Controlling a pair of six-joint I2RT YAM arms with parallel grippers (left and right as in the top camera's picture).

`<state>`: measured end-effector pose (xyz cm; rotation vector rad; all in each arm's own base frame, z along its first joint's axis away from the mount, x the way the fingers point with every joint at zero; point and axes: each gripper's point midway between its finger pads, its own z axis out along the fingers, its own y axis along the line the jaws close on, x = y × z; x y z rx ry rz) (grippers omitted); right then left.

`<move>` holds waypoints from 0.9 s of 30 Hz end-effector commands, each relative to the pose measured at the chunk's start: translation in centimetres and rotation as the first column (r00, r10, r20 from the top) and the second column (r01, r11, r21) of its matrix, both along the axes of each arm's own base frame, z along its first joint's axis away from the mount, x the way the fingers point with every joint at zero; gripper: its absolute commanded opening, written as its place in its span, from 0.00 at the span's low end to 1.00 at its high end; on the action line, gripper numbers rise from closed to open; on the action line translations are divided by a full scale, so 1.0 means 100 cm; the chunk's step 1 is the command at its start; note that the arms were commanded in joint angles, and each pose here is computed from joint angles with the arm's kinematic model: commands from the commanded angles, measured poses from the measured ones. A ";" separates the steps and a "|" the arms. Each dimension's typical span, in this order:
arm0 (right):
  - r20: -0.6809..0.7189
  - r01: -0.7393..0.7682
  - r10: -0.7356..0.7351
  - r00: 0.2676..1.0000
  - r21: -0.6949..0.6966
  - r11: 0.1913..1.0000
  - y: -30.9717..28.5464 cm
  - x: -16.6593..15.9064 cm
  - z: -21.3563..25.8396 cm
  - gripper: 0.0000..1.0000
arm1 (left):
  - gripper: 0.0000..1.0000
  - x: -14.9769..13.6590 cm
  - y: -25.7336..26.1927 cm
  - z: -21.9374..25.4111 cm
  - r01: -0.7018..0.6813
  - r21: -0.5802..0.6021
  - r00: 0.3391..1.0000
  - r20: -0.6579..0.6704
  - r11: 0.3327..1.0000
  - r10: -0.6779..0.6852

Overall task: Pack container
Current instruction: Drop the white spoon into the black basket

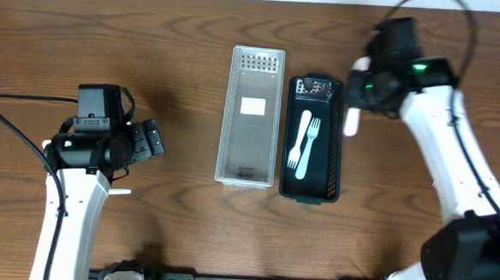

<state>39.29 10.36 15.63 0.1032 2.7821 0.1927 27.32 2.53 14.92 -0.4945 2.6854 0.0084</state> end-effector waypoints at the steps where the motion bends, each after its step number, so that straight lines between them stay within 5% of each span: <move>1: -0.074 -0.016 0.015 0.997 -0.008 1.000 0.027 -0.009 -0.026 0.02 | 0.98 0.004 0.003 0.006 0.007 0.016 1.000 0.013 1.000 -0.007; 9: -0.202 -0.068 0.058 0.978 -0.043 0.997 0.055 -0.020 -0.081 0.05 | 0.98 0.004 0.003 0.006 0.007 0.015 1.000 0.012 1.000 -0.007; 13: -0.177 -0.064 0.057 0.983 -0.034 0.997 0.056 -0.014 -0.077 0.48 | 0.98 0.004 0.003 0.006 0.007 0.016 1.000 0.012 1.000 -0.007; 18: -0.090 -0.040 0.038 0.995 -0.024 0.999 0.046 0.003 -0.042 0.49 | 0.98 0.004 0.003 0.006 0.007 0.016 1.000 0.012 1.000 -0.007; 24: 0.120 0.248 -0.247 0.962 0.002 0.969 -0.031 0.029 0.043 0.51 | 0.98 0.004 0.003 0.006 0.007 0.016 1.000 0.012 1.000 -0.007; 27: 0.163 0.422 -0.424 0.891 0.044 0.905 -0.091 0.026 0.068 0.63 | 0.98 0.004 0.003 0.006 0.007 0.016 1.000 0.012 1.000 -0.007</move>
